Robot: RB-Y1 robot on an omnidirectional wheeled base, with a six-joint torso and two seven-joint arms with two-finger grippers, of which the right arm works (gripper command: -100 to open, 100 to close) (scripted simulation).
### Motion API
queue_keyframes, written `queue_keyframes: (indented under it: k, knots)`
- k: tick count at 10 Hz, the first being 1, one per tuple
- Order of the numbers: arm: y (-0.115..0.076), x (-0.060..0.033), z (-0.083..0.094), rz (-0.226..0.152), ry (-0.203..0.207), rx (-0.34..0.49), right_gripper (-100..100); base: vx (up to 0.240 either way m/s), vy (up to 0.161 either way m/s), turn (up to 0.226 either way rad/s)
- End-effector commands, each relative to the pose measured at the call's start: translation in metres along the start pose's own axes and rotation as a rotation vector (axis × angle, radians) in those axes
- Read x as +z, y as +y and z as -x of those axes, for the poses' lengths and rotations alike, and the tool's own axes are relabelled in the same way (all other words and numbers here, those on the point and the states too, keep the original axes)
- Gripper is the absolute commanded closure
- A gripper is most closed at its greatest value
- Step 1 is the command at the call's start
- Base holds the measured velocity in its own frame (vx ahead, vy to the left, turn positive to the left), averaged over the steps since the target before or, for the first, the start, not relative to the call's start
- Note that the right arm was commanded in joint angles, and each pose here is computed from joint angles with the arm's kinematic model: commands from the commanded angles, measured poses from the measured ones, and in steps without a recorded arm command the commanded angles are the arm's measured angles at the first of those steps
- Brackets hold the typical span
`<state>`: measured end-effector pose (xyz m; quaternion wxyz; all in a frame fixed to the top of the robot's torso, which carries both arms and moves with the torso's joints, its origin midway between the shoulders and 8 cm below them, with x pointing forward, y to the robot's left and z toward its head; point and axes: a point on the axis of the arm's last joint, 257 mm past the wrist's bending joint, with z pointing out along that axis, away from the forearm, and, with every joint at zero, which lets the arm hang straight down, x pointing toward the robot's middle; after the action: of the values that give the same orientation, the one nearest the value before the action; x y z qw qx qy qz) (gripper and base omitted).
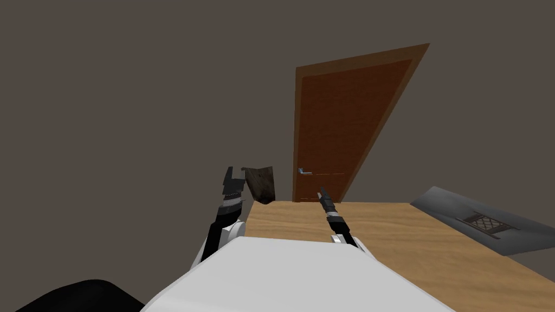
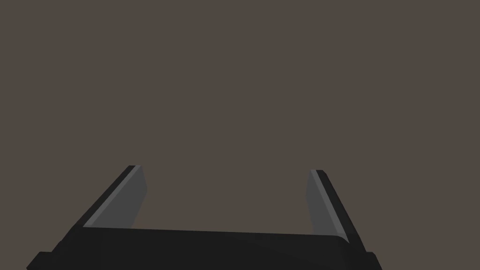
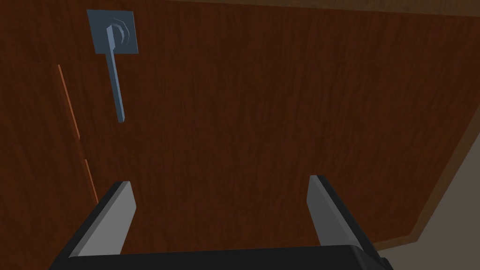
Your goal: Pull the door open
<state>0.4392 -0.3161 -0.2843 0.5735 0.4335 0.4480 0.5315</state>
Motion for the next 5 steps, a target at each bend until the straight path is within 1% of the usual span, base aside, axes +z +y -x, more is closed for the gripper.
queue_keyframes:
  k: [1,5]
  knots:
    - [-0.010,-0.0014,0.002,-0.019,0.002,0.005,-100,0.083,0.010,0.016]
    - [-0.037,-0.0063,0.007,-0.071,0.005,0.016,-100,0.096,0.008,0.015]
